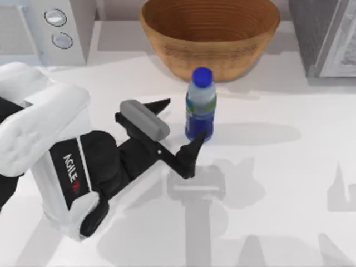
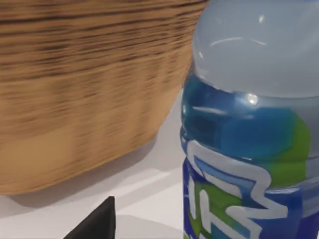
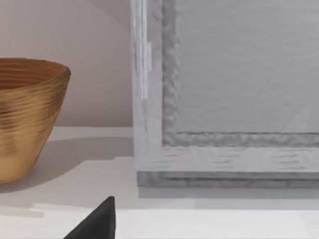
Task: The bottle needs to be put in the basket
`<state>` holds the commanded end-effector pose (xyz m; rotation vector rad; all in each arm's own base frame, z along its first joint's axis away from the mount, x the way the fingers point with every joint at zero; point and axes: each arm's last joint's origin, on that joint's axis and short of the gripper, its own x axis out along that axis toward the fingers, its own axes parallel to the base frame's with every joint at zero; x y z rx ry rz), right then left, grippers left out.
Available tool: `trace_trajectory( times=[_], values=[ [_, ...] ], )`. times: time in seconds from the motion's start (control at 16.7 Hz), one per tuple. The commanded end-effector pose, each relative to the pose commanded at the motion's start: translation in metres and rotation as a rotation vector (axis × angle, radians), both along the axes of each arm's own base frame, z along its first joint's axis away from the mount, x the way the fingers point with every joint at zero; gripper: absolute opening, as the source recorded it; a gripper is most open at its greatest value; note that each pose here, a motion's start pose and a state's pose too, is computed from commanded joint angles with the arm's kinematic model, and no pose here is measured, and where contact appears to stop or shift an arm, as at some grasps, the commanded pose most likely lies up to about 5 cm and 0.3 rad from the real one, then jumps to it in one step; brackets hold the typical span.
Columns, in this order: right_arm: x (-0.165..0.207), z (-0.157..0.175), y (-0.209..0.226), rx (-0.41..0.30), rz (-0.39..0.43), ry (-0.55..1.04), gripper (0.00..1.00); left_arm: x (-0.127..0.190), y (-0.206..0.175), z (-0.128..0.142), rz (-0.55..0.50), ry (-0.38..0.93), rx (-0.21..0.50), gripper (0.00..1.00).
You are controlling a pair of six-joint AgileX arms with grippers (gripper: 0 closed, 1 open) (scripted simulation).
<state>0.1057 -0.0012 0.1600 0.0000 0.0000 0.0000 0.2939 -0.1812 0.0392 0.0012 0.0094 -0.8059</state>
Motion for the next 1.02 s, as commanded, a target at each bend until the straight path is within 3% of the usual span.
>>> trace_trajectory(
  times=[0.48, 0.78, 1.02],
  values=[
    [0.0, 0.0, 0.0, 0.0, 0.0, 0.0, 1.0, 0.04, -0.043, -0.001, -0.002, 0.0, 0.0, 1.0],
    [0.0, 0.0, 0.0, 0.0, 0.0, 0.0, 1.0, 0.043, -0.046, 0.0, -0.001, 0.0, 0.0, 1.0],
    [0.0, 0.0, 0.0, 0.0, 0.0, 0.0, 1.0, 0.043, -0.046, 0.0, -0.001, 0.0, 0.0, 0.7]
  ],
)
